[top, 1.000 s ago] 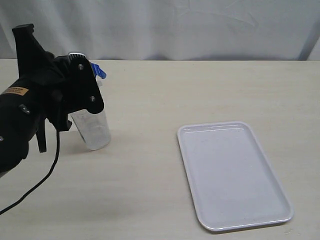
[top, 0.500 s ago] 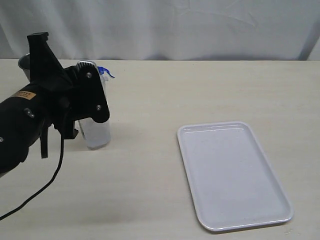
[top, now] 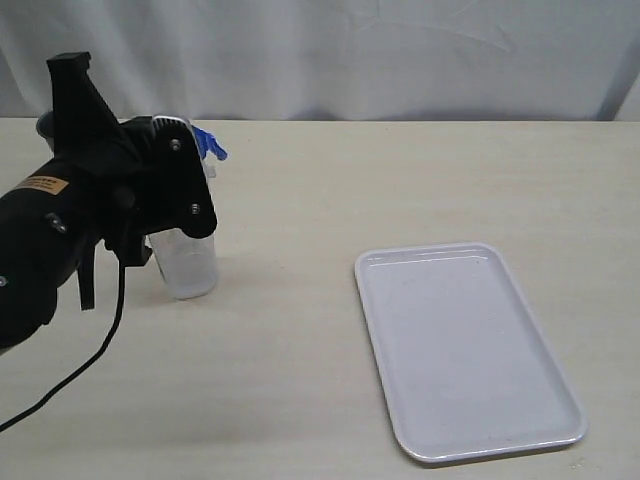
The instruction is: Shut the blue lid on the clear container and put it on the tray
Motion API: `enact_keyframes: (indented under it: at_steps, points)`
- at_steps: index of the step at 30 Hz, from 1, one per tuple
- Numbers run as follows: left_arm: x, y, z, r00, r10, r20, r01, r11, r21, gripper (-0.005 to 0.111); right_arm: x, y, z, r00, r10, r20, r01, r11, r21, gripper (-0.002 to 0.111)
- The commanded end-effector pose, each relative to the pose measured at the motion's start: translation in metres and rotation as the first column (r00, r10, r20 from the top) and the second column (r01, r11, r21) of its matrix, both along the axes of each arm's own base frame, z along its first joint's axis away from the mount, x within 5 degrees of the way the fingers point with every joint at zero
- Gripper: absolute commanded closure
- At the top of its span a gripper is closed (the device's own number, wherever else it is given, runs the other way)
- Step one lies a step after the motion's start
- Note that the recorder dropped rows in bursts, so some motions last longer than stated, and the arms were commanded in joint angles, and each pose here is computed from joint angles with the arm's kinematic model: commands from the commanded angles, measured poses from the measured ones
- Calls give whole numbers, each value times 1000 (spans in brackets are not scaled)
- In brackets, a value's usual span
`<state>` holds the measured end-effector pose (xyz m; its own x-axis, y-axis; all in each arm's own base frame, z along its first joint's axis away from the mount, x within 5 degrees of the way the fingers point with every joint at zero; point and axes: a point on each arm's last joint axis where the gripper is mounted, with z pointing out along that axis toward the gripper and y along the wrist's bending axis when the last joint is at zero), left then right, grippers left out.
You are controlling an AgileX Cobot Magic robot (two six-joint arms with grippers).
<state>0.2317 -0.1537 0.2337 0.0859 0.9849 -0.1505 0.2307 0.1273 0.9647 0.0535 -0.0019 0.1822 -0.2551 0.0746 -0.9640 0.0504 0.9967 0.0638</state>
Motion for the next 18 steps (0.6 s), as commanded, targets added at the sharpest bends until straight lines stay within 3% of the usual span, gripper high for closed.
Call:
enact_keyframes:
  at_steps: [1,8,18]
  points:
    - [0,1,4,998,7,57,-9,999,41,107,0,0,0,1000,-4,8,4,1000,0,104]
    - [0,0,6,997,-4,80,0,999,52,107,0,0,0,1000,-4,8,4,1000,0,104]
    - [-2,2,24,978,-8,206,-1,999,44,107,0,0,0,1000,-4,8,4,1000,0,104]
